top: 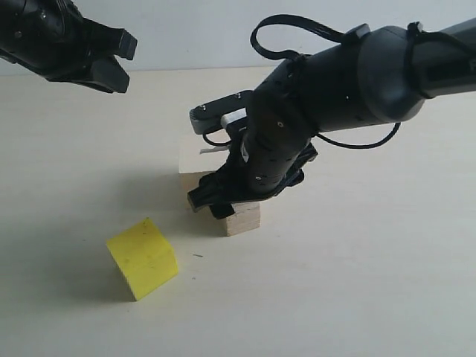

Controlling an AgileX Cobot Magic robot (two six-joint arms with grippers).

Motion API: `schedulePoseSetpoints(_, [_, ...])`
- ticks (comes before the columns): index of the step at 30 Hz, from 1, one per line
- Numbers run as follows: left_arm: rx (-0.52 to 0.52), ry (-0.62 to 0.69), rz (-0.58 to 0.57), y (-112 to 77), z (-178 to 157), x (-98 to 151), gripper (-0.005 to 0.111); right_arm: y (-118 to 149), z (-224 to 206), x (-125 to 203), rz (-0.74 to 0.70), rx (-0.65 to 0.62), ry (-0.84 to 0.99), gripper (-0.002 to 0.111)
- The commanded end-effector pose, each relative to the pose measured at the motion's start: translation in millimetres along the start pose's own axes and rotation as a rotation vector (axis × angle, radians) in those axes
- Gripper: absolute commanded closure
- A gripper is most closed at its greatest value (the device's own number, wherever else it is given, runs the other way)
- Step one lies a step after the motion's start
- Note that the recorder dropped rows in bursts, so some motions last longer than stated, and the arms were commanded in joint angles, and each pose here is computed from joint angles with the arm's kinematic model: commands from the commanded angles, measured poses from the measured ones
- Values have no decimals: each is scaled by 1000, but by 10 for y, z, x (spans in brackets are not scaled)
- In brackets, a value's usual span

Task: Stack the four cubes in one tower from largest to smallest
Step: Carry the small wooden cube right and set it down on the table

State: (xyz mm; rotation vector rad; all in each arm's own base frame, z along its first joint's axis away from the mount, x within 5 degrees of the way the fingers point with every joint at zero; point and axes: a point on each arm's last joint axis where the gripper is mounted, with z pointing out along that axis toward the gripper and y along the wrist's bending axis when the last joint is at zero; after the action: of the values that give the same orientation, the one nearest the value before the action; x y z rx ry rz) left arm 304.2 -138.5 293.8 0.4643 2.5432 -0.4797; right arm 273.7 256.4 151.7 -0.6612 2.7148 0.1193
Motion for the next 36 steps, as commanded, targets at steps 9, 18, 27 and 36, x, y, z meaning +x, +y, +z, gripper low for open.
schedulePoseSetpoints(9, [-3, -8, 1, 4, -17, -23, 88, -6, 163, 70, -2, 34, 85, 87])
schedulePoseSetpoints(18, [-3, -8, 4, 4, -17, -23, 88, -258, 22, 133, -95, 294, 182, 108])
schedulePoseSetpoints(27, [0, 11, 4, 1, -17, -6, 88, -930, 5, -13, 49, 383, 134, 108])
schedulePoseSetpoints(36, [2, 23, 4, -1, -17, 5, 88, -1665, 14, 22, 199, 356, 157, 108])
